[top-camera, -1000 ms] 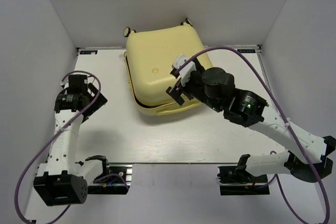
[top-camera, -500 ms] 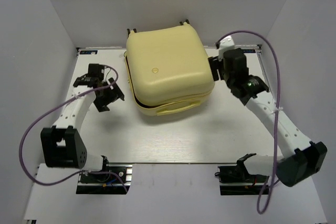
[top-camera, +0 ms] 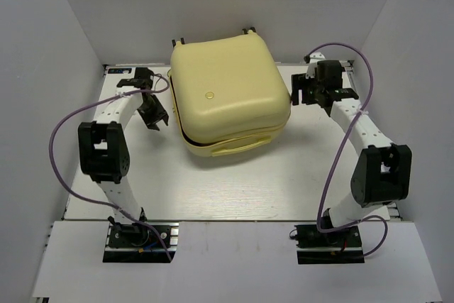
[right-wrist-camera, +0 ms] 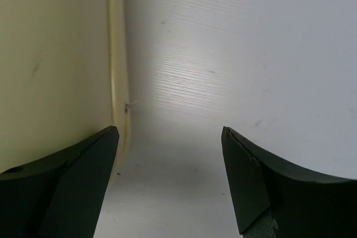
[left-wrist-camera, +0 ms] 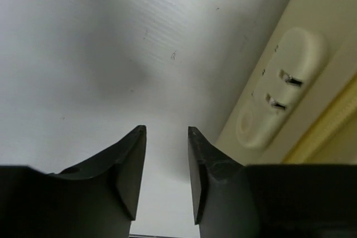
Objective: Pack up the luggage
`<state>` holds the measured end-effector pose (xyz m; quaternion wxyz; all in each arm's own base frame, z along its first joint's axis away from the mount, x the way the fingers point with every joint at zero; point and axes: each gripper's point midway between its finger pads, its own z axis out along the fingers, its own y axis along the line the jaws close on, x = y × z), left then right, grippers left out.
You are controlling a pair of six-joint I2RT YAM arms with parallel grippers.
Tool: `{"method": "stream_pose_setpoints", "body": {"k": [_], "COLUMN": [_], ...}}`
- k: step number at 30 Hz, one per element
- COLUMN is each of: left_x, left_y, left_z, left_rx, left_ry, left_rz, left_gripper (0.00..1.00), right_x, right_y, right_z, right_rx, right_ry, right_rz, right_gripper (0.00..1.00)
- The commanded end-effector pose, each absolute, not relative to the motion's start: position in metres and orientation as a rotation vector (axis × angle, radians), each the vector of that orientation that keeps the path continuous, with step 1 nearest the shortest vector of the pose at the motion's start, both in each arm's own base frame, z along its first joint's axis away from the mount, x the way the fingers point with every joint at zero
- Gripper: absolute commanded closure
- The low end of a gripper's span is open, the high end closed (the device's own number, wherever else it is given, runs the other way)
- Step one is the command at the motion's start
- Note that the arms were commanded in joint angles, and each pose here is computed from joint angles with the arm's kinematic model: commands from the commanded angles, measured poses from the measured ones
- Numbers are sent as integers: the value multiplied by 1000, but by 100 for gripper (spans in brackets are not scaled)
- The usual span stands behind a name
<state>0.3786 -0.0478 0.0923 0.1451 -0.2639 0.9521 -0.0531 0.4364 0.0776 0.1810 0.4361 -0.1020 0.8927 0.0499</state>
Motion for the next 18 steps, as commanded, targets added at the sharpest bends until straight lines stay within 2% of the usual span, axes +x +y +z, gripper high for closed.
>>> {"method": "stream_pose_setpoints", "body": {"k": [1,9,10,14,17,18], "left_x": [388,414,421,417,405,387], "left_y": [-50,-58,-55,-39,-4,9], "left_z": [88,82,90,103,124,118], "left_rx": [-750,-647,-646,-735,-885,-954], "left_ry": [2768,2800,2777,2759,2679,2703], "left_rz": [-133,-156,-146,-135,-85,-49], "left_gripper": [55,55,55,53,46,37], "right_x": [445,385,383,358,333,317], "right_y": [114,174,182,212,244,262], "right_z": [178,161,175,167,161,161], "right_rx": [-444,-686,-725,-824,-934,-984], "right_ry": [2122,2054,1978,1950,1944,1935], "right_rz": [324,714,737,778,856,894], "right_gripper": [18,20,21,25,29,29]}}
